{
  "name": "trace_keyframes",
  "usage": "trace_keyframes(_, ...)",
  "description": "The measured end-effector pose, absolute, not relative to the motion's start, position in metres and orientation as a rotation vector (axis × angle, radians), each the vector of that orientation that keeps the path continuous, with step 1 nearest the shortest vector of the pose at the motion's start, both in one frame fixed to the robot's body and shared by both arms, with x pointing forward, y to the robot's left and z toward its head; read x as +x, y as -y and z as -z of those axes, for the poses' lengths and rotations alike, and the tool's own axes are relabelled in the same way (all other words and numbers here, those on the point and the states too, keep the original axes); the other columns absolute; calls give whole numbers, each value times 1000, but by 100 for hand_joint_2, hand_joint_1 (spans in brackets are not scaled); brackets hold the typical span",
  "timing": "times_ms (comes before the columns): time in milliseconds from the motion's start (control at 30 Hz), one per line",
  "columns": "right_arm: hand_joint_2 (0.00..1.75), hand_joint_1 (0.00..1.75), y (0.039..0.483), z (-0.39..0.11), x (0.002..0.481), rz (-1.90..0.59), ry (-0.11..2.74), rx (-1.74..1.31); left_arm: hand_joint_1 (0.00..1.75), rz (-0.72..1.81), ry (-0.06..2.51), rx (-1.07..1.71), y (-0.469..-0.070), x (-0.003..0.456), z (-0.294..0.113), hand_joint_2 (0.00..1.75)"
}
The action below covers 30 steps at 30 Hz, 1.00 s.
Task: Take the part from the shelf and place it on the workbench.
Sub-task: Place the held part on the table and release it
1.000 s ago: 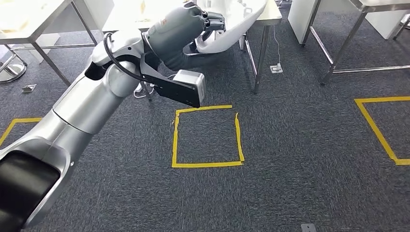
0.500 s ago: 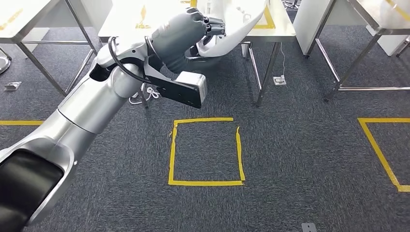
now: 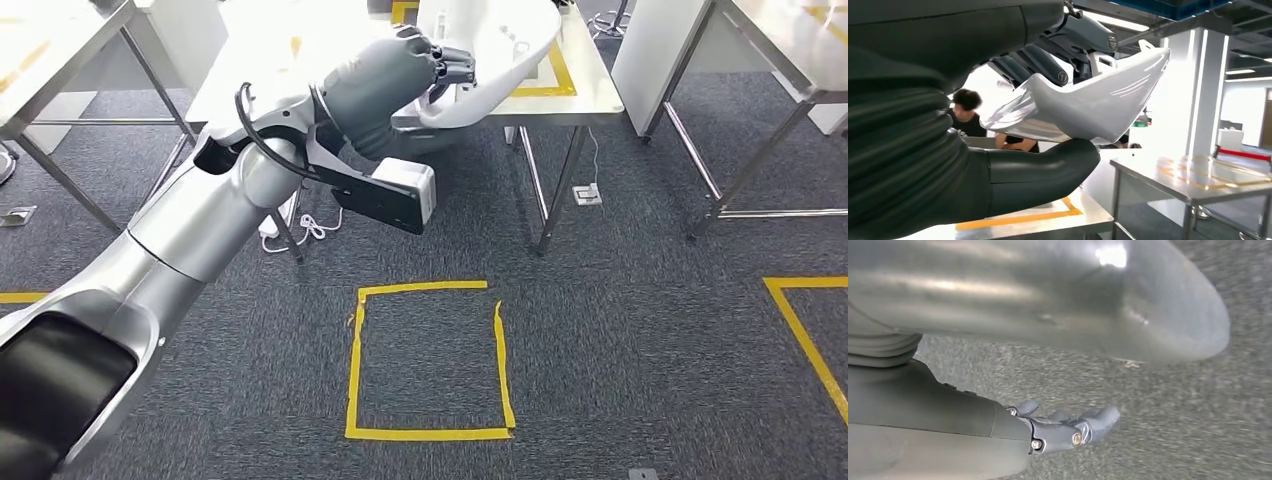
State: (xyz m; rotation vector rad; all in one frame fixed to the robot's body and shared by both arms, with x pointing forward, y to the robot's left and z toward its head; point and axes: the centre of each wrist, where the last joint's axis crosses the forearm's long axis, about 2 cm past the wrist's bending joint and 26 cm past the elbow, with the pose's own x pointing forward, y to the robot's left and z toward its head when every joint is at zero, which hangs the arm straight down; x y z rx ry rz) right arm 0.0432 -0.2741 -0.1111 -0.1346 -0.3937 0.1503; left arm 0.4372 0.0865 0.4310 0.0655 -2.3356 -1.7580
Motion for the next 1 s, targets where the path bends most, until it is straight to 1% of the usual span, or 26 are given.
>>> trace_keyframes(233,0,0,275,111,41,-145,387,-137,175,1756,2310,70,-91,440,-422,175)
trace_keyframes(433,0,0,278,111,46,-135,394,-150,175,1769,2344,64,-76,432,-430,175)
trace_keyframes(533,0,0,279,111,46,-130,394,-151,175,1771,2343,47,-71,430,-428,175)
trace_keyframes(767,0,0,282,112,39,-123,379,-157,175,1769,2337,36,-69,429,-424,175)
trace_keyframes(1000,0,0,282,111,41,-109,379,-167,175,1782,2348,45,-64,427,-430,175)
